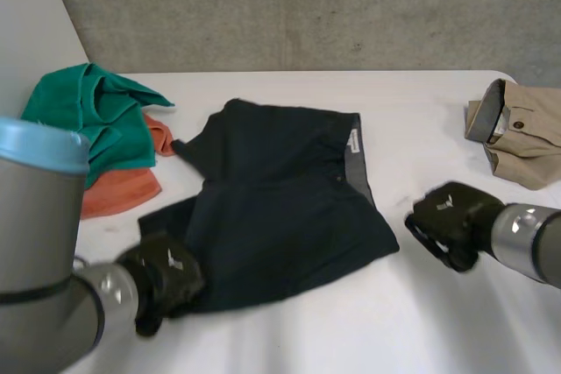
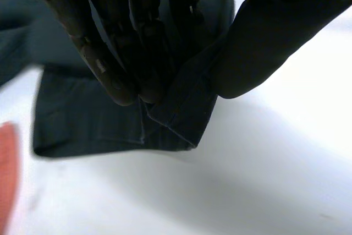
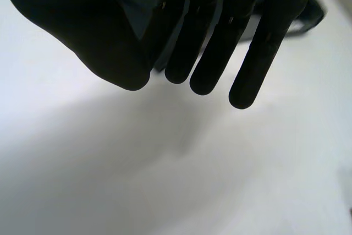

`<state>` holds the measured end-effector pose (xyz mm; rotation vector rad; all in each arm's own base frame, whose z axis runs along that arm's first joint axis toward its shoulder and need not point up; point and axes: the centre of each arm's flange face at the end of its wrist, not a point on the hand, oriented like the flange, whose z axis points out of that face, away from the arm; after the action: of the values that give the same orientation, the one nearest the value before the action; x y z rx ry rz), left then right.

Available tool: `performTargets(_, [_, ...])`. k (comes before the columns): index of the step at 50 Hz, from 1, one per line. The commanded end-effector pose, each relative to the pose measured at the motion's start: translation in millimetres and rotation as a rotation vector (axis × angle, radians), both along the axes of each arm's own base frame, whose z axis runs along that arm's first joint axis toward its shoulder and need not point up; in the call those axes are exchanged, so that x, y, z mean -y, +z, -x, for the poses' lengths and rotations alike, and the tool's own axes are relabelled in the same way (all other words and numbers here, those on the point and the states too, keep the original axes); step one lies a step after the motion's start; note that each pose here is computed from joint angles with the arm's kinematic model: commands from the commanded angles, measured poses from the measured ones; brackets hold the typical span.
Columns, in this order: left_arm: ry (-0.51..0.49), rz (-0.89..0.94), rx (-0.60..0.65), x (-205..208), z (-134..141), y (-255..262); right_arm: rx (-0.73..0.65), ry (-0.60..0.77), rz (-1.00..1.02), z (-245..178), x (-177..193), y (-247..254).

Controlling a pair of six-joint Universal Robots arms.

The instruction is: Fold the laundry.

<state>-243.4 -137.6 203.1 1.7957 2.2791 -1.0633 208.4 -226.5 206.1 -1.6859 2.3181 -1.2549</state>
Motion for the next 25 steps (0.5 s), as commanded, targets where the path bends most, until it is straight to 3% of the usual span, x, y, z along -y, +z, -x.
performTargets(1, [-0.012,0.035,-0.036,-0.2,7.0,10.7,0.062,-0.03,0.051,-5.8,12.8,1.4])
performTargets(7, [0.122,0.208,-0.144,45.1,18.8,33.4,0.301,-0.094,0.065,-23.7,15.1,-8.0])
performTargets(11, [0.189,0.27,-0.186,72.9,25.2,41.0,0.371,-0.107,0.04,-33.8,5.0,-19.9])
performTargets(16, [0.237,0.284,-0.219,94.1,32.4,41.8,0.385,-0.088,0.022,-44.9,-9.3,-33.4])
performTargets(25, [0.324,0.278,-0.245,123.3,34.1,32.6,0.367,-0.102,0.072,-56.7,-3.4,-56.6])
